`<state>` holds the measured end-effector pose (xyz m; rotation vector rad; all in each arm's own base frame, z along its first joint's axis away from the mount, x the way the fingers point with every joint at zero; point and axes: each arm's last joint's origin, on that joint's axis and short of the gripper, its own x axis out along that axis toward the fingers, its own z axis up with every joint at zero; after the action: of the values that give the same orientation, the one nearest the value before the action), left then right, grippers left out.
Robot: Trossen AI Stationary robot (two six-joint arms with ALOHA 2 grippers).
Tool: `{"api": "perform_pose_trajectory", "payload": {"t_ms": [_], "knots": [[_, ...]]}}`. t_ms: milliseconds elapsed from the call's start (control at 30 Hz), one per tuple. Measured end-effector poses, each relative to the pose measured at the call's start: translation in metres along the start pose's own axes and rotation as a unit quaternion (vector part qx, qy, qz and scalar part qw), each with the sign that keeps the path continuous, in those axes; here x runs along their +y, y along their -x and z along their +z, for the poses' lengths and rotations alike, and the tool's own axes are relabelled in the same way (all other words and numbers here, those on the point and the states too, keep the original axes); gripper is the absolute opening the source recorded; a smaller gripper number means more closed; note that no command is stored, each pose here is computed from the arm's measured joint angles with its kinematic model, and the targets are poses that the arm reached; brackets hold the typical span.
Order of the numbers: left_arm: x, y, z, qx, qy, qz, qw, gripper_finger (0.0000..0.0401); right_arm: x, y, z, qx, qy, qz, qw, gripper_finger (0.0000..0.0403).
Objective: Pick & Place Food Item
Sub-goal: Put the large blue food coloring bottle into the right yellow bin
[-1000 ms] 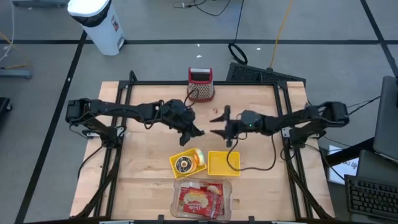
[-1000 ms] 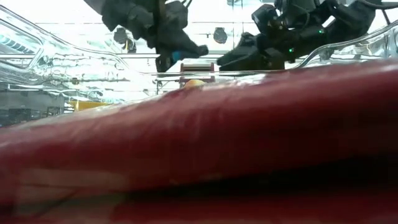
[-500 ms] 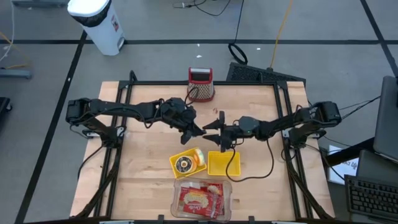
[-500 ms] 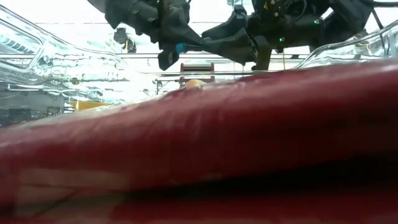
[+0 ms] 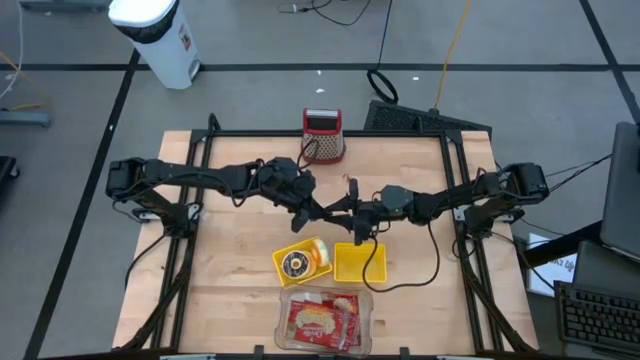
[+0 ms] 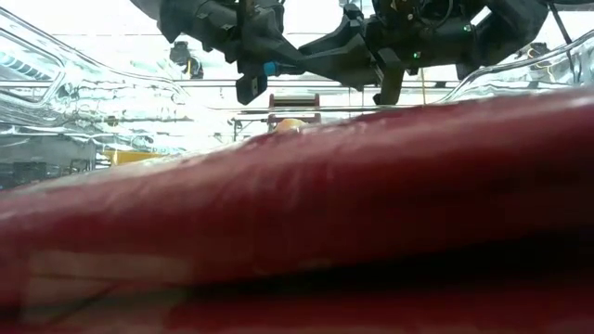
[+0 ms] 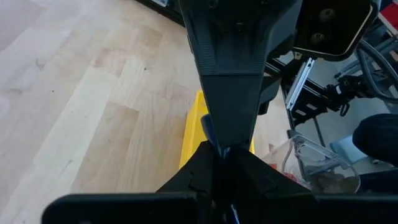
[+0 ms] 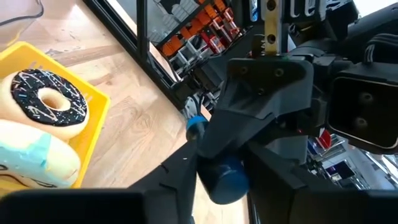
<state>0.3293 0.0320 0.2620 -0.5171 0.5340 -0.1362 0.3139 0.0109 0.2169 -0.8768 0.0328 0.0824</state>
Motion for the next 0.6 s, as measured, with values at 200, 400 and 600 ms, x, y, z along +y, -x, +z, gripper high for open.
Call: {"api": "perform_pose_trajectory", "payload": {"t_ms": [200, 400, 600], "knots": [[-0.0022, -0.0011, -0.0015, 0.004, 0.002, -0.003, 1.000, 0.0035, 0.0006, 0.0000, -0.0002, 0.000, 0.001, 0.004, 1.000, 0.0077], [-0.0056, -0.0022, -0.0019, 0.005, -0.004, -0.022, 1.000, 0.0035, 0.0013, 0.0002, -0.0007, 0.003, -0.001, 0.009, 1.000, 0.0091], [-0.0071, -0.0025, -0.0018, 0.006, -0.006, -0.032, 0.999, 0.0035, 0.0014, 0.0003, -0.0005, 0.002, -0.001, 0.010, 1.000, 0.0093]]}}
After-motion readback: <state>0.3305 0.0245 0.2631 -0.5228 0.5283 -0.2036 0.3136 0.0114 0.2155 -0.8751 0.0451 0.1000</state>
